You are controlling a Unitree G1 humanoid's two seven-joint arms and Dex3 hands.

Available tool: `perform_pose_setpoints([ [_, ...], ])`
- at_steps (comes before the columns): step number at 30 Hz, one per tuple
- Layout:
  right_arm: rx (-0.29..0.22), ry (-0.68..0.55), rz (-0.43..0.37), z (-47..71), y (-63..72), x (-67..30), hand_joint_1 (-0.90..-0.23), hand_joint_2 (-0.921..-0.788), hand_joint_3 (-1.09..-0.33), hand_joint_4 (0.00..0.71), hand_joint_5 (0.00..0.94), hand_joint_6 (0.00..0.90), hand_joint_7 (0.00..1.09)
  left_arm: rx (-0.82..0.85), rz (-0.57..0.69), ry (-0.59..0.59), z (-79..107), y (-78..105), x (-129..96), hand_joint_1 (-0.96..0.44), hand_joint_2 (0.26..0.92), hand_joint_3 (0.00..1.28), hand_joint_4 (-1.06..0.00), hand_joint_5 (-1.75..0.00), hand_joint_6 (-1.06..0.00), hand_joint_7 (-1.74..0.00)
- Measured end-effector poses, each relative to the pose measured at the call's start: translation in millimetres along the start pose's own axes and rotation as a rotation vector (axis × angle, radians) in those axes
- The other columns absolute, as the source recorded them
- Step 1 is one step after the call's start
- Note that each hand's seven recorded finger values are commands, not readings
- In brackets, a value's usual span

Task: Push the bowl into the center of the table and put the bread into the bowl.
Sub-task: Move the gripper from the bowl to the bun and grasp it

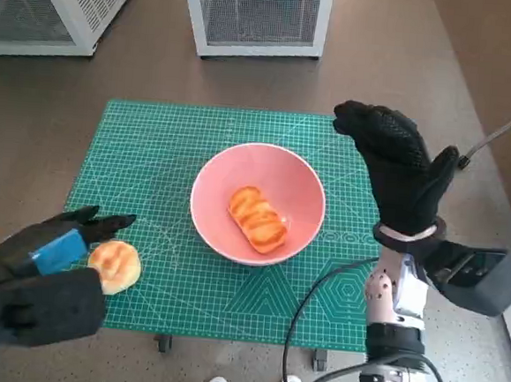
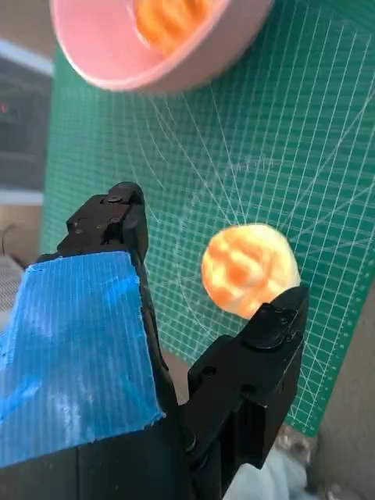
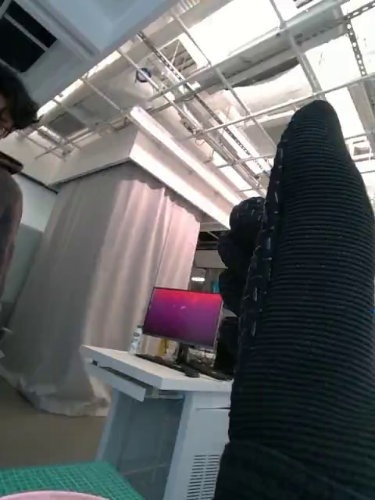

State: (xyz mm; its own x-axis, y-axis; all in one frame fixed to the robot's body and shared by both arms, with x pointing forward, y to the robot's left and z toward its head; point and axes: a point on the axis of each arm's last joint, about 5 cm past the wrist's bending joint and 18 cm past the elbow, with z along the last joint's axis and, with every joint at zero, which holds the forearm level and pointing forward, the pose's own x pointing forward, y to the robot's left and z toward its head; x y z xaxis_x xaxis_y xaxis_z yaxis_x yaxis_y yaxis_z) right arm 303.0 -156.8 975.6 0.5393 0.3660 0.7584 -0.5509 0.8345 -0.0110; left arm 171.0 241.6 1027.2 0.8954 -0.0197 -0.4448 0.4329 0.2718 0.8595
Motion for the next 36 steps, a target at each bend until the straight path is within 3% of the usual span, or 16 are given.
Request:
perform_pose_setpoints([
  [11,-0.008,0.003,0.004,1.2,-2.1,-0.5,-0.609,-0.921,-0.650,0.228,0.000,0.321,0.02,0.007,-0.002,0.080,1.0,-12.7,17.6,0.01,0.778,0.02,-0.21,-0.02,-0.37,-0.02],
  [22,-0.013,0.004,0.007,2.0,-3.2,-0.6,-0.607,-0.921,-0.650,0.228,0.000,0.322,0.02,0.002,-0.019,0.138,2.3,-21.3,29.0,0.04,0.819,0.03,-0.36,-0.02,-0.52,-0.03],
  [26,-0.016,0.001,0.010,2.7,-3.1,-0.1,-0.602,-0.921,-0.651,0.228,0.000,0.322,0.02,-0.008,-0.031,0.155,0.6,-26.4,35.7,0.06,0.841,0.04,-0.47,-0.06,-0.60,-0.06],
  [30,-0.018,-0.002,0.013,3.4,-2.9,0.4,-0.601,-0.921,-0.652,0.228,0.000,0.322,0.02,-0.004,-0.043,0.164,-2.1,-31.5,41.9,0.07,0.867,0.04,-0.66,-0.11,-0.74,-0.11],
  [31,-0.018,-0.002,0.013,3.4,-3.0,0.4,-0.601,-0.921,-0.652,0.228,0.000,0.322,0.02,-0.001,-0.043,0.164,-2.6,-32.1,42.8,-0.01,0.878,0.05,-0.70,-0.14,-0.72,-0.34],
  [32,-0.018,-0.002,0.013,3.4,-3.0,0.4,-0.601,-0.921,-0.652,0.228,0.000,0.322,0.02,0.003,-0.040,0.162,-3.0,-32.4,43.3,-0.14,0.893,0.10,-0.75,-0.20,-0.67,-0.70],
  [33,-0.019,-0.002,0.013,3.5,-3.1,0.3,-0.601,-0.921,-0.651,0.228,0.000,0.322,0.02,0.006,-0.036,0.160,-3.1,-32.4,43.5,-0.09,0.903,0.10,-0.72,-0.55,-0.63,-0.88],
  [36,-0.021,-0.001,0.013,3.7,-3.5,0.2,-0.601,-0.921,-0.651,0.227,0.000,0.321,0.02,0.019,-0.021,0.142,-2.7,-31.7,43.4,-0.03,0.915,0.09,-0.70,-0.99,-0.60,-1.08],
])
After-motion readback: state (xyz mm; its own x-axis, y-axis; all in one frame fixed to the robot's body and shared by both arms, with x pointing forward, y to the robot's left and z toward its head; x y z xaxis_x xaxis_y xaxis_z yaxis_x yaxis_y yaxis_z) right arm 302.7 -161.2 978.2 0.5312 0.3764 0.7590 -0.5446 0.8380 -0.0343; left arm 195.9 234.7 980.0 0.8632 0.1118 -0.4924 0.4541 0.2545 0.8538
